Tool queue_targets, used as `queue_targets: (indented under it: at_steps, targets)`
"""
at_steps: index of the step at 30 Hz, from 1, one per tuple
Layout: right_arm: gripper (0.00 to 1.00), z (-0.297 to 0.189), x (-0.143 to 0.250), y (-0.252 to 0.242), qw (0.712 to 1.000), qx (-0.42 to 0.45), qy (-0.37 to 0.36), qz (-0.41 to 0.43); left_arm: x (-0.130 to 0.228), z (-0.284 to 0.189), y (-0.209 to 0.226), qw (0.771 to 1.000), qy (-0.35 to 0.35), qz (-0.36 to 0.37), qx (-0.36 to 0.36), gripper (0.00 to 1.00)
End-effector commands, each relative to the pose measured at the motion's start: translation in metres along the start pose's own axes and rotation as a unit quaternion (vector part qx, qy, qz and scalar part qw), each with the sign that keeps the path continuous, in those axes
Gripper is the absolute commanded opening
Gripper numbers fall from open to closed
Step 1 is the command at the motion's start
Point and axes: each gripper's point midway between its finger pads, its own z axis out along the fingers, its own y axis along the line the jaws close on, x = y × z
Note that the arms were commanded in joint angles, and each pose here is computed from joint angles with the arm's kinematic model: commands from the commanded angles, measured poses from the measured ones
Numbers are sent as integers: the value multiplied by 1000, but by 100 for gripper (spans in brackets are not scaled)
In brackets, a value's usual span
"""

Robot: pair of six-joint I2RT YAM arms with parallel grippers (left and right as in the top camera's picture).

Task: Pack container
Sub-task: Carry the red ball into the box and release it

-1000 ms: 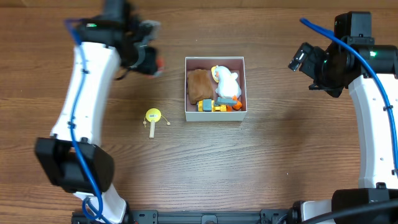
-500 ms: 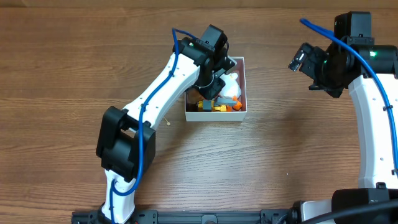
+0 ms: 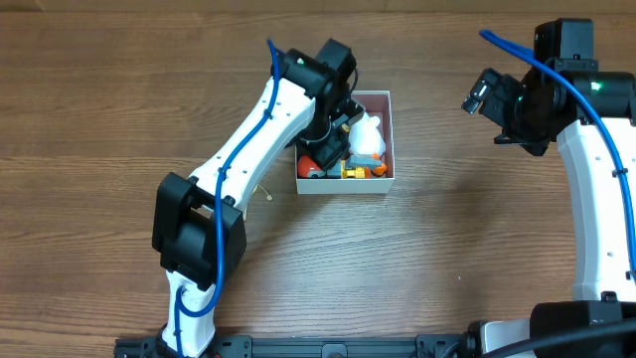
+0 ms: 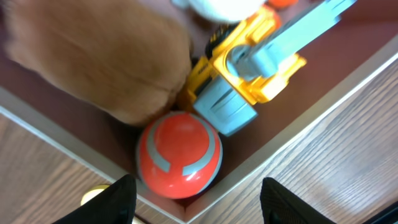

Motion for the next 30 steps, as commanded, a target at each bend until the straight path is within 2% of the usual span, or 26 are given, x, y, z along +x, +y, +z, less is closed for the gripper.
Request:
queue_targets:
  at_steps: [1,2,5,7,9,21,25,30]
  targets:
    - [100,-1,-1,-1,1000,3,-4,-2,-14,-38,1,999,-49,-2,-11,55]
    - [100,-1,-1,-1,1000,3,-4,-2,-13,-40,0,999,-47,-2,-10,45]
    - [100,-1,-1,-1,1000,3,-4,-2,-3,-42,6,999,-28,-18,-22,4]
    - [100,-1,-1,-1,1000,3,-4,-2,1,-45,20,997,-28,-67,-28,4]
    - [100,-1,-1,-1,1000,3,-5,-2,5,-46,20,996,-28,-80,5,4]
    - [100,-1,-5,1,1000,-2,-12,-2,10,8,11,998,-4,-59,22,5]
    - [100,-1,-5,1,1000,-2,-13,-2,16,24,11,998,7,-61,25,8]
    - [100,-1,-5,2,1000,-2,-12,-2,22,37,11,998,15,-62,26,23]
